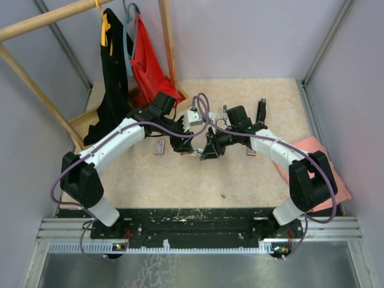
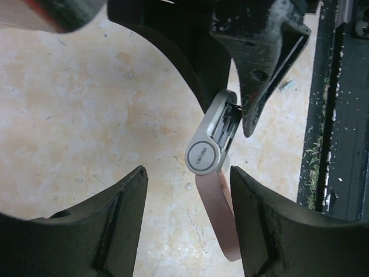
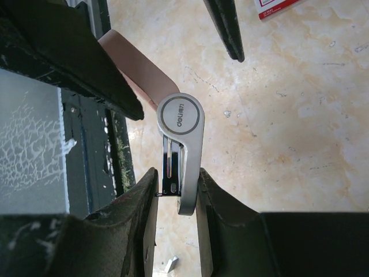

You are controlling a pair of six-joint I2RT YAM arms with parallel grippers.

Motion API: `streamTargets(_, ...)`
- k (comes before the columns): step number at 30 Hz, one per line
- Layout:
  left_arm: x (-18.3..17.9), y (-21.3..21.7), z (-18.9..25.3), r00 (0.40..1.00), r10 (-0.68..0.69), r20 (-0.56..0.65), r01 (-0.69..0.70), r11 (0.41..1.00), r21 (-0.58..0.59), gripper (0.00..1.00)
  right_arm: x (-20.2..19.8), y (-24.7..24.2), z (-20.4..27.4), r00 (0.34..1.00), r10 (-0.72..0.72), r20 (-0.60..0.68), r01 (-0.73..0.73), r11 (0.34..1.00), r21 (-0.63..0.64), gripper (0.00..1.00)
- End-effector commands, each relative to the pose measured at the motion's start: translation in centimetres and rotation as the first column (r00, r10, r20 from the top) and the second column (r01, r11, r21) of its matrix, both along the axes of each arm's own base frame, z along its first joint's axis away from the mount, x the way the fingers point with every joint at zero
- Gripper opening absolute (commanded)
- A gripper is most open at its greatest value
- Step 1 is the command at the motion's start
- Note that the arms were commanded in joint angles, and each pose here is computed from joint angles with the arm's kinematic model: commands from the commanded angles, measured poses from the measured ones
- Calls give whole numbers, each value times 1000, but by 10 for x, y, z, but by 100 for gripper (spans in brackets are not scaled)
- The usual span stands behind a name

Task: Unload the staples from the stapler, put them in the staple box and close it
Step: Unload the staple at the center of the board.

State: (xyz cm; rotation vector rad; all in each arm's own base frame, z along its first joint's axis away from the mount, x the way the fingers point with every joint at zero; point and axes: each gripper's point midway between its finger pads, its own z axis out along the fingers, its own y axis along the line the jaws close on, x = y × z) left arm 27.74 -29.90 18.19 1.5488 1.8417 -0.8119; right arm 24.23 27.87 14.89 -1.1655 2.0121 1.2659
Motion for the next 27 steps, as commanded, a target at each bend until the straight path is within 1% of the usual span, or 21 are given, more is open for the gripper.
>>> streamTargets(1, -20, 0, -3, 996, -58, -69, 59, 998, 8, 68, -1, 9, 34, 987, 61, 147, -74, 993, 89, 1)
streamTargets(3, -24, -5, -2, 992, -83, -92, 82, 996, -17, 70, -3, 9, 35, 987, 66, 149, -80, 993, 90, 1)
streamTargets(8, -26, -12, -9, 986, -110, -126, 108, 994, -21, 70, -4, 9, 37, 985, 74, 156, -90, 992, 94, 1)
streamTargets(12, -24, -18, -13, 982, -117, -147, 116, 993, -19, 66, -6, 9, 38, 983, 82, 163, -99, 990, 96, 1)
streamTargets(17, -23, -19, -17, 978, -130, -163, 130, 991, -9, 57, -9, 9, 39, 981, 94, 169, -112, 989, 98, 1)
streamTargets(23, -27, -17, -15, 974, -151, -169, 152, 988, -10, 52, -10, 9, 38, 979, 99, 176, -117, 989, 95, 1)
streamTargets(26, -29, -15, -16, 973, -155, -171, 157, 988, 0, 52, -8, 9, 37, 979, 94, 182, -112, 990, 88, 1)
streamTargets(27, -30, -14, -17, 972, -157, -176, 160, 987, 4, 54, -8, 9, 37, 979, 92, 182, -109, 990, 86, 1)
